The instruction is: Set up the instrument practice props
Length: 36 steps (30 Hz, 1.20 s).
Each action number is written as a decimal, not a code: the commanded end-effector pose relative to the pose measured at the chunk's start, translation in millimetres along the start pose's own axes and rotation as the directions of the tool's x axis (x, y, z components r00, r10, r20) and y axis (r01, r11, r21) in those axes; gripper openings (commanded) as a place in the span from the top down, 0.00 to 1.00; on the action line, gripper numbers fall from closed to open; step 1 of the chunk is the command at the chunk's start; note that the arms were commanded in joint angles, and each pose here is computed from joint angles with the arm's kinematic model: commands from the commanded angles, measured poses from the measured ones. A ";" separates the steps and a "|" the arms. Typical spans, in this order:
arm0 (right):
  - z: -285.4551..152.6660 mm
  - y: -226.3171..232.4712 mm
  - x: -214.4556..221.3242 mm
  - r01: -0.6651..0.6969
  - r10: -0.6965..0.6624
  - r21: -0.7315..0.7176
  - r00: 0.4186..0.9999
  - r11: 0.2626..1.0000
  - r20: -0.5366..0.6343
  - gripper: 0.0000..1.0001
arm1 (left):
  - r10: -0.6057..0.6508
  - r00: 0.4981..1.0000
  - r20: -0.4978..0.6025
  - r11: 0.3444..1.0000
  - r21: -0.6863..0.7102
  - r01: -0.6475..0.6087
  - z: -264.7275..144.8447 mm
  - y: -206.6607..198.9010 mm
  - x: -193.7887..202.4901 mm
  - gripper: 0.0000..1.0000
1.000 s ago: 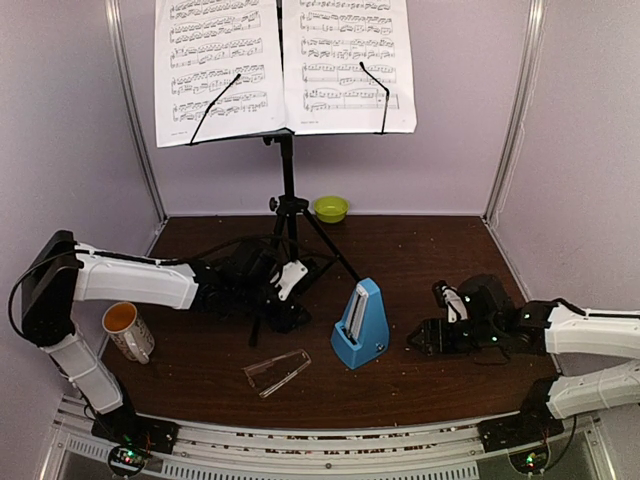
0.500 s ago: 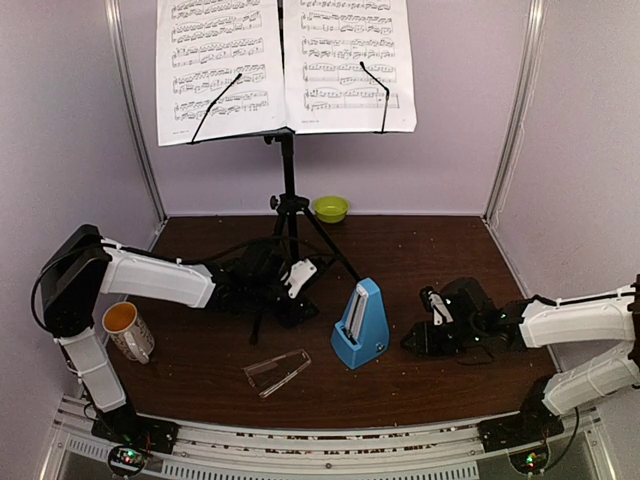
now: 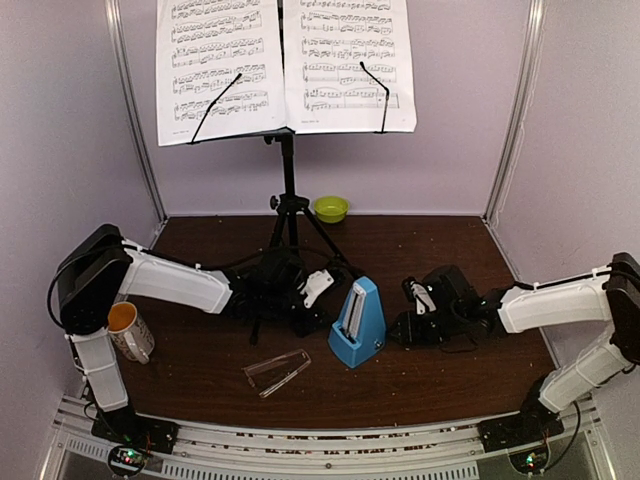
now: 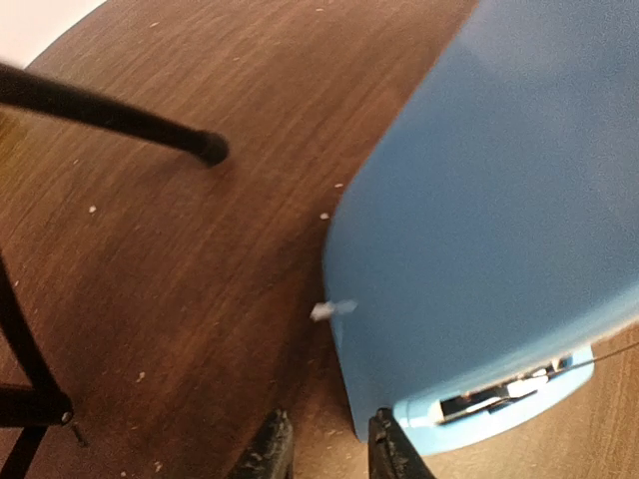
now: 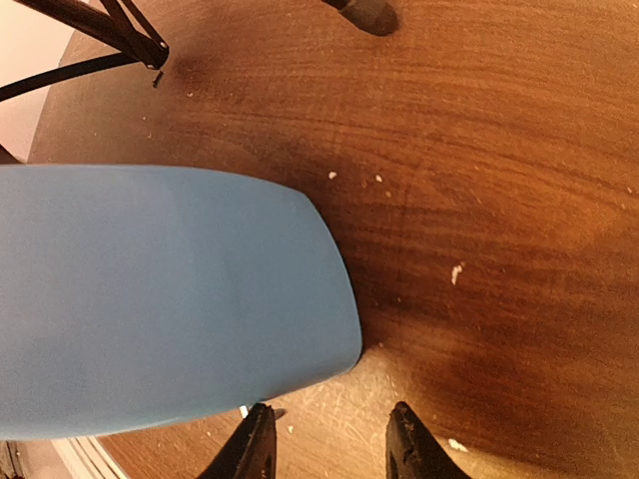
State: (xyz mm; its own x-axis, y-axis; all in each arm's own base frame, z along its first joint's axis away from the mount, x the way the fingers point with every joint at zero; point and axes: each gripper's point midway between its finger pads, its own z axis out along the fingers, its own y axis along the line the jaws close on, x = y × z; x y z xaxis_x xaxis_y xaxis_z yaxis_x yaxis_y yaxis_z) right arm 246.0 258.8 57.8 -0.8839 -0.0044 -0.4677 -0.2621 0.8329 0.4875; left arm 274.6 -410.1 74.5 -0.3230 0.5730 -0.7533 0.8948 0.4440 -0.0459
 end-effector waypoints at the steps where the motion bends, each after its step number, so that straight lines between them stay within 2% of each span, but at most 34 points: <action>1: 1.8 14.7 -20.1 0.038 -0.037 -0.023 0.999 0.999 0.034 0.62 | 0.066 0.996 0.063 0.995 0.073 -0.070 1.5 -32.3 -21.2 0.72; 7: 7.1 14.6 -38.7 0.066 -0.066 0.011 0.997 0.998 0.048 0.64 | 0.061 0.995 0.082 0.991 0.111 -0.070 1.3 -58.2 -22.5 0.73; 13: -1.8 14.0 -44.8 0.092 -0.093 0.025 0.994 0.995 0.056 0.62 | -0.019 0.994 0.112 0.998 0.056 0.013 -2.5 -45.4 -29.5 0.73; 15: -12.1 10.0 -43.5 0.104 -0.107 0.038 0.992 0.994 0.070 0.58 | -0.042 0.990 0.132 0.998 0.050 0.035 -9.6 -40.3 -32.9 0.72; 21: -53.4 10.5 -42.7 0.200 -0.203 0.031 0.966 0.979 0.159 0.33 | -0.032 0.988 0.148 0.999 0.041 0.026 -27.1 -34.4 -32.2 0.71; 26: -77.3 30.1 -35.4 0.283 -0.254 -0.090 0.934 0.955 0.250 0.18 | -0.009 0.989 0.150 0.999 0.050 0.002 -30.1 -36.6 -35.8 0.69; 30: -84.6 50.8 -28.2 0.321 -0.262 -0.190 0.923 0.928 0.281 0.11 | -0.009 0.989 0.148 0.999 0.049 0.002 -26.5 -35.3 -40.5 0.69; 36: -93.2 74.8 -28.5 0.362 -0.278 -0.229 0.902 0.903 0.329 0.09 | -0.020 0.988 0.155 0.999 0.053 0.012 -25.0 -35.3 -45.9 0.69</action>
State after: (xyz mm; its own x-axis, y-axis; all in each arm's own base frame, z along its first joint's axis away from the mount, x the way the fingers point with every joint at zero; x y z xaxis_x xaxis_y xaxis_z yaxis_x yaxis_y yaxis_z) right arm 218.6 256.4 150.9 -0.6558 -0.0860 -0.7500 -0.5894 0.6792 0.4374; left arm 243.1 -424.5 110.1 -0.3129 0.4903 -0.8134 0.9007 0.4249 -0.0903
